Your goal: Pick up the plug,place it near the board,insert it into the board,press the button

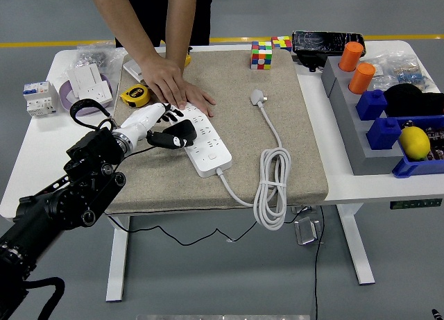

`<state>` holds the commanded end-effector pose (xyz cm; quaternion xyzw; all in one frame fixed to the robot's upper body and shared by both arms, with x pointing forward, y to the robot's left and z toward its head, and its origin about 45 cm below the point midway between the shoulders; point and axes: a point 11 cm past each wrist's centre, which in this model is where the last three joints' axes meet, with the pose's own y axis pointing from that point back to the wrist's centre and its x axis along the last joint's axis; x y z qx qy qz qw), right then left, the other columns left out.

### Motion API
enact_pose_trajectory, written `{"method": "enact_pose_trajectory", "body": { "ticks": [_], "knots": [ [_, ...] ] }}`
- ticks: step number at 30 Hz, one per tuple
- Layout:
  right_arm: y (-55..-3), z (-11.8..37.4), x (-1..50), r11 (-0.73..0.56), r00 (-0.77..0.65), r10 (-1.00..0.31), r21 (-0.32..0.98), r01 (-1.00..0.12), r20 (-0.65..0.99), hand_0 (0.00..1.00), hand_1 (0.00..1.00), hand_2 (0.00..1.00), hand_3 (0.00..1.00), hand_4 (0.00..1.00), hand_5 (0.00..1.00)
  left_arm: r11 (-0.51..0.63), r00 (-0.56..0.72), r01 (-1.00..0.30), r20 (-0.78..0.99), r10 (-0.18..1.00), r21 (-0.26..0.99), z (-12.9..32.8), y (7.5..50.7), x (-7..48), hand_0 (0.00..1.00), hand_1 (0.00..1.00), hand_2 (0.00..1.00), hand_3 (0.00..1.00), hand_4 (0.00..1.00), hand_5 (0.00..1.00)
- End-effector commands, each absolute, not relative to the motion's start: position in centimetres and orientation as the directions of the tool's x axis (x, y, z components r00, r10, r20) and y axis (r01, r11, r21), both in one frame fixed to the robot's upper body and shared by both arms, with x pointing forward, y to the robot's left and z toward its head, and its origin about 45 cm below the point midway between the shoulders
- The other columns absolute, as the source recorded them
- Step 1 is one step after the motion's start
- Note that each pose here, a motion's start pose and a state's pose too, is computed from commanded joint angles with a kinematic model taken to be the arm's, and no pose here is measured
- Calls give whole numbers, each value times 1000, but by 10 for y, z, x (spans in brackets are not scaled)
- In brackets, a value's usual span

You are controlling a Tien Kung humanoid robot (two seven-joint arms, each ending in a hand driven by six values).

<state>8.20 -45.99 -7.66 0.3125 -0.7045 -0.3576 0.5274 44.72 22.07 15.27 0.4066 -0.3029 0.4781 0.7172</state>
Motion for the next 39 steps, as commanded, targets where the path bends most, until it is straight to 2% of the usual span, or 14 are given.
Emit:
{"method": "enact_pose_trajectory", "body": {
  "ticks": [5, 6, 17, 18, 23, 24, 29, 30, 39],
  "knots": [
    [-460, -77, 82, 549, -249, -818, 834, -64, 519, 947, 842, 780, 793, 998, 998, 211, 357, -933, 826, 436, 292, 152, 220, 447, 630, 704, 629, 655, 998, 369],
    [-460, -77, 83, 549, -249, -818, 834, -64, 519, 947, 841, 780, 793, 998, 998, 210, 357, -933, 827, 434, 292, 152, 220, 447, 612, 691, 606, 612, 998, 337],
    [-461, -76, 84, 550, -253, -817, 833, -66, 519, 947, 841, 780, 792, 998, 998, 199, 341, -939, 837, 429, 280, 152, 222, 448, 580, 675, 587, 580, 998, 311],
    [-460, -76, 84, 550, -253, -817, 833, -67, 519, 947, 841, 780, 792, 998, 998, 198, 340, -939, 838, 428, 280, 152, 222, 448, 549, 656, 579, 567, 972, 286],
    [-460, -76, 85, 550, -254, -817, 833, -68, 518, 947, 841, 780, 792, 998, 998, 195, 336, -941, 841, 425, 278, 152, 222, 449, 549, 656, 579, 567, 972, 286],
    [-460, -76, 85, 550, -254, -817, 833, -68, 518, 947, 841, 780, 792, 998, 998, 195, 335, -941, 841, 424, 276, 152, 222, 449, 532, 637, 573, 559, 935, 275],
    [-460, -75, 86, 550, -254, -817, 832, -70, 518, 947, 841, 780, 792, 998, 998, 193, 330, -943, 843, 424, 271, 154, 221, 450, 532, 637, 573, 559, 935, 275],
    [-460, -75, 87, 550, -255, -816, 832, -70, 518, 946, 840, 780, 792, 998, 998, 193, 329, -943, 844, 424, 270, 154, 221, 450, 507, 605, 566, 551, 910, 273],
    [-461, -75, 87, 552, -254, -816, 831, -71, 520, 945, 841, 780, 792, 998, 998, 194, 328, -944, 843, 426, 268, 154, 220, 451, 492, 591, 561, 547, 874, 268]
  ]
}}
